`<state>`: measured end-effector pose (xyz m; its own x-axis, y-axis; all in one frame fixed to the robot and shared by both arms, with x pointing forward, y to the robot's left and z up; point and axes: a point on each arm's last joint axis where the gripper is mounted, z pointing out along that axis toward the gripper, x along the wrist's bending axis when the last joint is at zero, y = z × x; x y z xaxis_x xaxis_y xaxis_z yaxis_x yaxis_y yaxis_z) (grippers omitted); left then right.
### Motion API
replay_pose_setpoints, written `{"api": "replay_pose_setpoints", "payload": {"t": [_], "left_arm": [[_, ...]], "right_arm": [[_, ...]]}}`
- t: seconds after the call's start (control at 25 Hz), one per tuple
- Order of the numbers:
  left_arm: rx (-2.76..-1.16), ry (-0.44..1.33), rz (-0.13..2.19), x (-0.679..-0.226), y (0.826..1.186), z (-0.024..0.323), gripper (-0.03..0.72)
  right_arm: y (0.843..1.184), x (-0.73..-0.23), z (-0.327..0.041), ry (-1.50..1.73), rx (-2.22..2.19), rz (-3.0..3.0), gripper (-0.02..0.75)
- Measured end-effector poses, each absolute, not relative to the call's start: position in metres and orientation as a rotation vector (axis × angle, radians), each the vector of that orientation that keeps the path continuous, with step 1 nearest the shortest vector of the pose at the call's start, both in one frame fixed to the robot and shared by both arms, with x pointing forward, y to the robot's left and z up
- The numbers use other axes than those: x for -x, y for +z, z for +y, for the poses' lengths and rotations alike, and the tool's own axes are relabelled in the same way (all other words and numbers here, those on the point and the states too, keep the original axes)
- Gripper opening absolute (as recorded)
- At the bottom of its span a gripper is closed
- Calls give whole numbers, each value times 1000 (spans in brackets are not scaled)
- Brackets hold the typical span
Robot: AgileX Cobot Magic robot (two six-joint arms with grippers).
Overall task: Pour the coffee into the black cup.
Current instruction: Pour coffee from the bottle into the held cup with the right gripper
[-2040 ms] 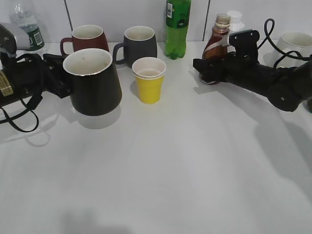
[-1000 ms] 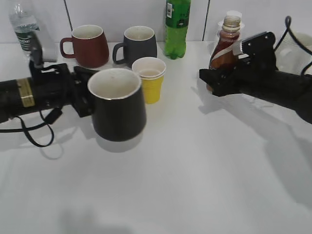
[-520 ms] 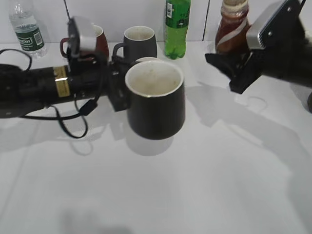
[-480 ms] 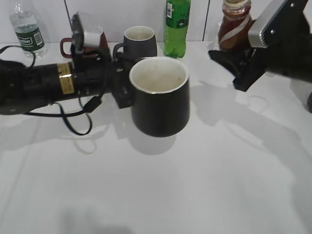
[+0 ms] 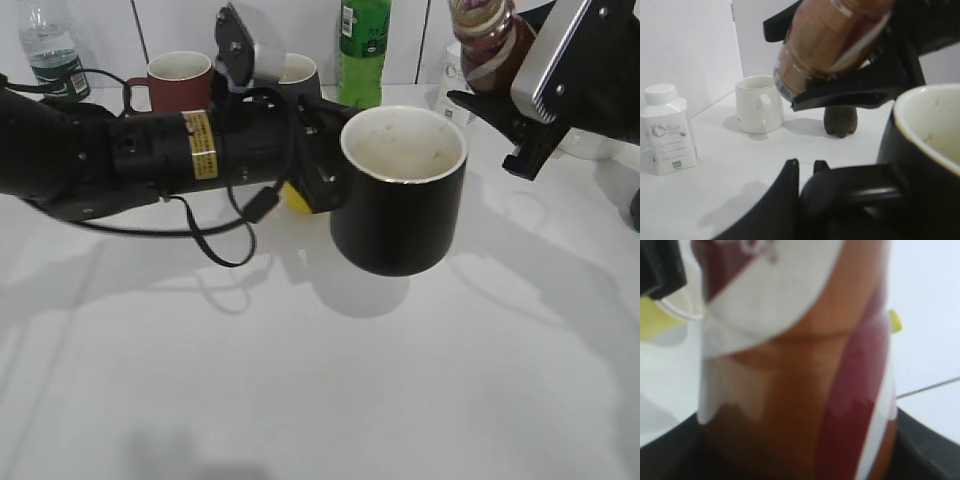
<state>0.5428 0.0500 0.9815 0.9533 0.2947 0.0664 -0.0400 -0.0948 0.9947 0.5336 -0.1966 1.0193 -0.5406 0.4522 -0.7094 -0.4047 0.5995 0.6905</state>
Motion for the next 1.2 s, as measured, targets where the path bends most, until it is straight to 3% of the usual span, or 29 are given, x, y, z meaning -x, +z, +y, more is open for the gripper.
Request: {"api": "replay_pose_setpoints", "payload": {"t": [0.72, 1.2], "left_arm": [[-1658, 282, 268, -539, 980, 39, 52], [-1677, 289, 275, -540, 978, 40, 52]], "right_arm": [[1019, -534, -197, 750, 373, 1735, 527], [1028, -537, -199, 668, 418, 1605, 527]]}}
